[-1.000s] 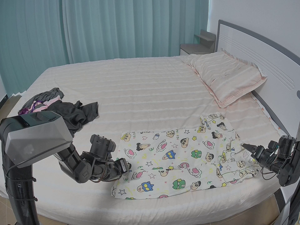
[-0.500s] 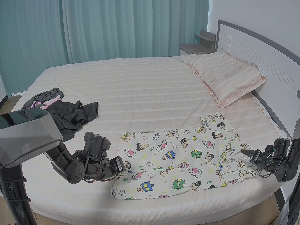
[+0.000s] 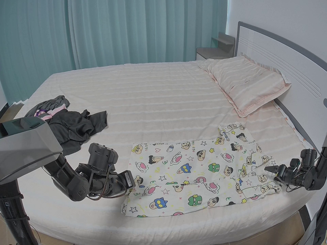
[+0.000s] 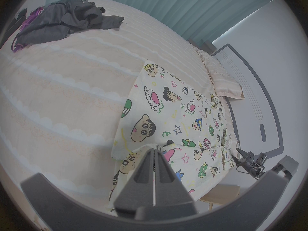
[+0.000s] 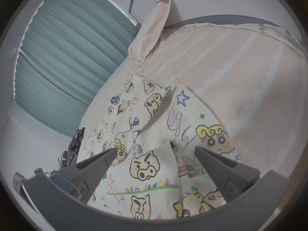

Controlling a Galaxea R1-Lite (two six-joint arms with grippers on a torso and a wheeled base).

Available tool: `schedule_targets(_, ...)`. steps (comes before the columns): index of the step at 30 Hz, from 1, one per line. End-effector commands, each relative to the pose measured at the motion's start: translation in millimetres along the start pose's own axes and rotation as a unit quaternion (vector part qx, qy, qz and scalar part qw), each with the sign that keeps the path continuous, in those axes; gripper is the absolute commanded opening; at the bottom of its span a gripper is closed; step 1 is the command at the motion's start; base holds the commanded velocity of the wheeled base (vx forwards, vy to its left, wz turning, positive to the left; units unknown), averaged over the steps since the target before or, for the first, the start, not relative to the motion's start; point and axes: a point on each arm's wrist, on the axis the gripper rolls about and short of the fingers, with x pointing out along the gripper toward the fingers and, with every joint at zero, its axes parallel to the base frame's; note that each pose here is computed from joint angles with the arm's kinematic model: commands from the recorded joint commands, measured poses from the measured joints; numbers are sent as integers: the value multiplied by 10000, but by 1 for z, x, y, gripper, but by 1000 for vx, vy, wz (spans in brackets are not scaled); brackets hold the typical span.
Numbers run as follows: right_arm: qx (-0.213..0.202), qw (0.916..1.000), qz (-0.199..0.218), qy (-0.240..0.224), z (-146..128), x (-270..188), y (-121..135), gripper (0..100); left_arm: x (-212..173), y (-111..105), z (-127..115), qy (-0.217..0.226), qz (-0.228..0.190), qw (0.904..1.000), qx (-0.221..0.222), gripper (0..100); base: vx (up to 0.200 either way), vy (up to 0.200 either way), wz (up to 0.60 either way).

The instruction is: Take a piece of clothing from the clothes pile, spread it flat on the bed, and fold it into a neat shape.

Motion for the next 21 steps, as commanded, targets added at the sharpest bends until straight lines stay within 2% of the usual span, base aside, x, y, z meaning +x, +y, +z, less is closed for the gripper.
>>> schedule_targets(1,15,9999,110,118,3,6,-3,100,-1,0,0,4,3,10000,-2,0,0,0,0)
schedule_targets(3,32,9997,167,183,3,7,-3,100,-1,0,0,4,3,10000,-2,0,0,0,0)
schedule_targets(5,79,9986,422,310,3,7,-4,100,-1,0,0,4,3,10000,-2,0,0,0,0)
schedule_targets(8,106,9983,443,353,3,8,-6,100,-1,0,0,0,6,10000,-7,0,0,0,0)
schedule_targets(9,121,9982,425,416,1,11,-8,0,0,1,0,6,11,10000,-8,0,0,0,0)
schedule_targets(13,-69,9977,421,530,-3,17,-13,0,-1,0,0,0,6,10000,-7,0,0,0,0)
schedule_targets(21,-33,9978,493,450,2,14,-17,0,-1,0,1,-15,10,10000,-20,0,0,0,0)
